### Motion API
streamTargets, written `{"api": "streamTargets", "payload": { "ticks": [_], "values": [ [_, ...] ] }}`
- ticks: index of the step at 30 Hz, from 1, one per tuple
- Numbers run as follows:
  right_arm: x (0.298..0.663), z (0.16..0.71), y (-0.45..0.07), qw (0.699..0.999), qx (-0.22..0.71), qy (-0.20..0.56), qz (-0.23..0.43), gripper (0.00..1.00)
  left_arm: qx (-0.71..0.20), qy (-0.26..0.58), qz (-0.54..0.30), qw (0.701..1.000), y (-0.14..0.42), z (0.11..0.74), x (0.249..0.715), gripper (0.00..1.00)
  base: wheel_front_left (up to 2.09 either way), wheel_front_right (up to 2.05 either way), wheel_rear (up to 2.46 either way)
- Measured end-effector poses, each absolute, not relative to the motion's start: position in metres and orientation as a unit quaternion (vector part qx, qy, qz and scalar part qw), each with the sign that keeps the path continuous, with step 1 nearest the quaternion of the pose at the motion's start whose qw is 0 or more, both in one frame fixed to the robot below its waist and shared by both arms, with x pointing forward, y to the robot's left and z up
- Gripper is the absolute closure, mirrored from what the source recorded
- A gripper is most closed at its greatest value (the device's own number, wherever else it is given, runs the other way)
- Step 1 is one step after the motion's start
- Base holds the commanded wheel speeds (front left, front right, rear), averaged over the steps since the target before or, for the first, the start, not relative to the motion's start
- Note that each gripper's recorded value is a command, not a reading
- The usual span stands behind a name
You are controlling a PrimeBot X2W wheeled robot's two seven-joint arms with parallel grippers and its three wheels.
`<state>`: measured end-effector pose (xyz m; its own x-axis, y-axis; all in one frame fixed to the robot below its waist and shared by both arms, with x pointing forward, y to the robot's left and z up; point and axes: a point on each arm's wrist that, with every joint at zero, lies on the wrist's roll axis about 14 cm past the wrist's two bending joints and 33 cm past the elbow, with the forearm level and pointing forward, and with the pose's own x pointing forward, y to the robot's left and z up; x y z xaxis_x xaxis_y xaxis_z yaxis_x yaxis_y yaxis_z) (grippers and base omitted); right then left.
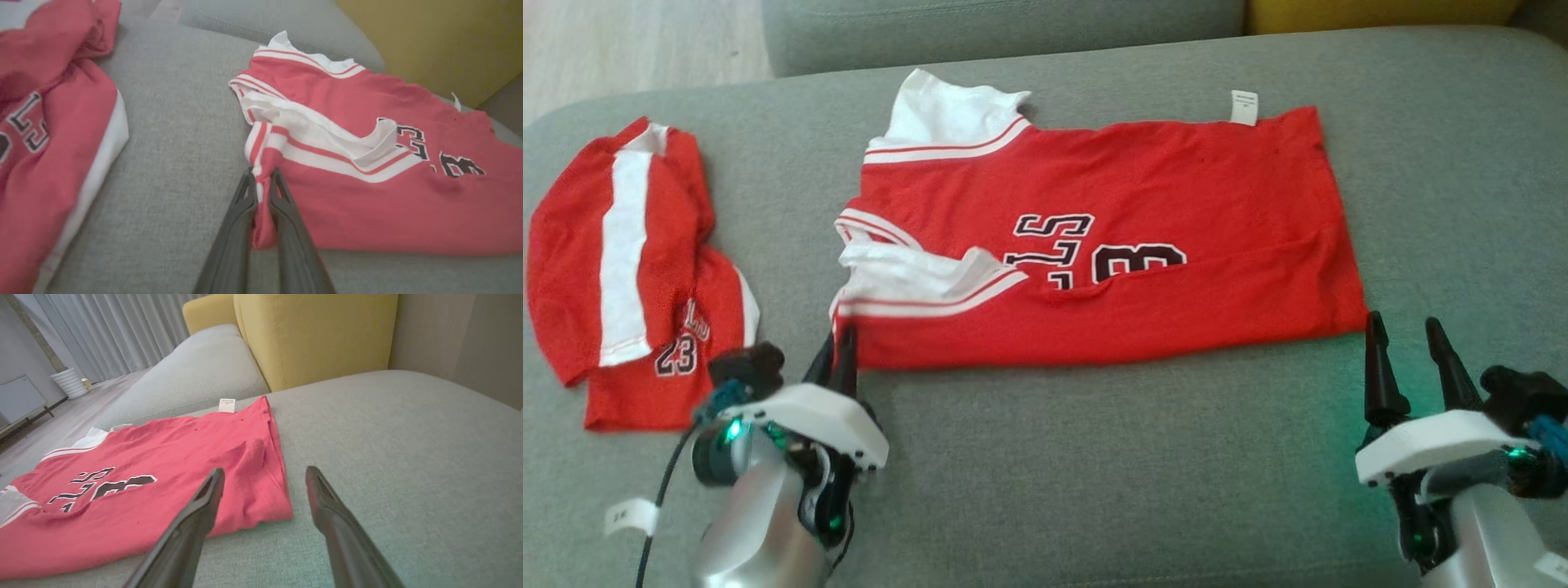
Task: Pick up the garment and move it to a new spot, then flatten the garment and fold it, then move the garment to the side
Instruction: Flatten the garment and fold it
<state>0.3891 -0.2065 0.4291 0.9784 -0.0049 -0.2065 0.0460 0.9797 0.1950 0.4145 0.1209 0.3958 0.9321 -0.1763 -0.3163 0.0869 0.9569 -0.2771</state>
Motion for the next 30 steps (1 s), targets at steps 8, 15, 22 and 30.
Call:
{"api": "streamTargets", "payload": {
  "ticks": [8,15,22,30],
  "values": [
    [0.406,0.403,-0.199,0.977,0.138,0.162,-0.025,0.0,-0.146,0.095,-0.071,0.982,0.124,0.438,0.431,1.0,0.0,0.0,0.0],
    [0.418,0.384,-0.192,0.967,0.149,0.203,-0.024,0.0,-0.145,0.095,-0.071,0.982,0.125,0.435,0.424,1.0,0.0,0.0,0.0],
    [0.421,0.367,-0.192,0.961,0.142,0.234,-0.031,0.0,-0.14,0.11,-0.074,0.981,0.125,0.424,0.419,1.0,0.0,0.0,0.0],
    [0.426,0.363,-0.197,0.96,0.133,0.244,-0.041,0.0,-0.141,0.113,-0.073,0.981,0.125,0.422,0.42,1.0,0.0,0.0,0.0]
  ]
}}
